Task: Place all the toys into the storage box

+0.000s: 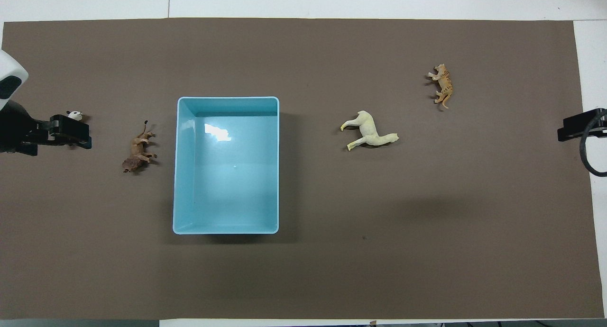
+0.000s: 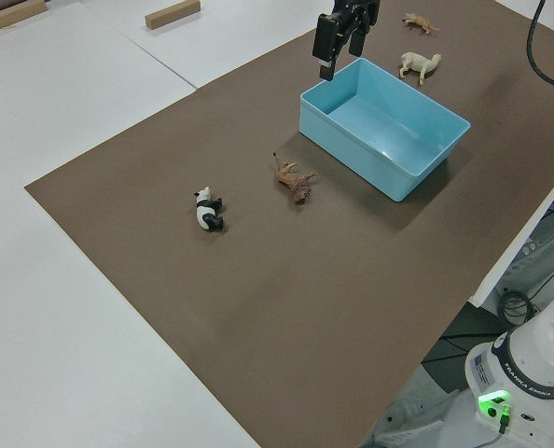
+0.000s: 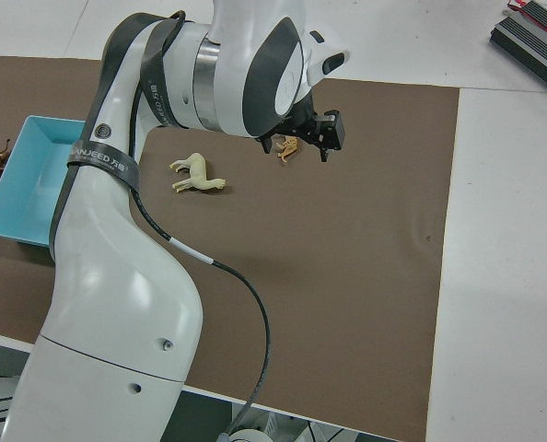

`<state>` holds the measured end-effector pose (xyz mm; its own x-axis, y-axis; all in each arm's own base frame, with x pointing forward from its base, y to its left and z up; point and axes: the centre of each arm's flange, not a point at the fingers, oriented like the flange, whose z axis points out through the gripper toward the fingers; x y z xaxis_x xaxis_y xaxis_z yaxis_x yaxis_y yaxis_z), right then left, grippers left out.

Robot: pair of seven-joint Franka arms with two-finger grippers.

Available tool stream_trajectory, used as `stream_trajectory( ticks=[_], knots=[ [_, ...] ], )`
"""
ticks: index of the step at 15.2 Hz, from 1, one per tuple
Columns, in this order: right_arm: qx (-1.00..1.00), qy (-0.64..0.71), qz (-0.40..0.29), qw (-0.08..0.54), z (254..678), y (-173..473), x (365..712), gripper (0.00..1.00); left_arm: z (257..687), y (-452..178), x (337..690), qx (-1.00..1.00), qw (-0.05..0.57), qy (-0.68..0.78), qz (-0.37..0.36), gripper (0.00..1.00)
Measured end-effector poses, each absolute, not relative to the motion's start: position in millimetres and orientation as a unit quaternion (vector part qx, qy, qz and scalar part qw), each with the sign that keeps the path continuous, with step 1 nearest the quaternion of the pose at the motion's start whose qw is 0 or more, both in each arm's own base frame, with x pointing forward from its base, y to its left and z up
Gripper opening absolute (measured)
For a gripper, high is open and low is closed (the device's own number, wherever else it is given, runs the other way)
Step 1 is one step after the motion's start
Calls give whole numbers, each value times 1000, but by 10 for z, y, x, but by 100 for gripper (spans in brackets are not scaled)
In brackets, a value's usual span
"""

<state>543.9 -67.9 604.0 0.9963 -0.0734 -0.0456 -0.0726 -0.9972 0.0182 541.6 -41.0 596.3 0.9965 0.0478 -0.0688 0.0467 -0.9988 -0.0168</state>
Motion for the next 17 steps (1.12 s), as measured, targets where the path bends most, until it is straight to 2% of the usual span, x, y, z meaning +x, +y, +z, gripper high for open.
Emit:
stream_trajectory(
  ticks=[13, 17],
  knots=[
    [999, -30, -14, 9, 6046, -615, 5473, 100, 5963, -410, 5416, -999, 8, -24, 35, 100],
    [1000, -16, -6, 11, 5731, -482, 5727, 100, 5963, -410, 5416, -999, 8, -24, 35, 100]
  ],
)
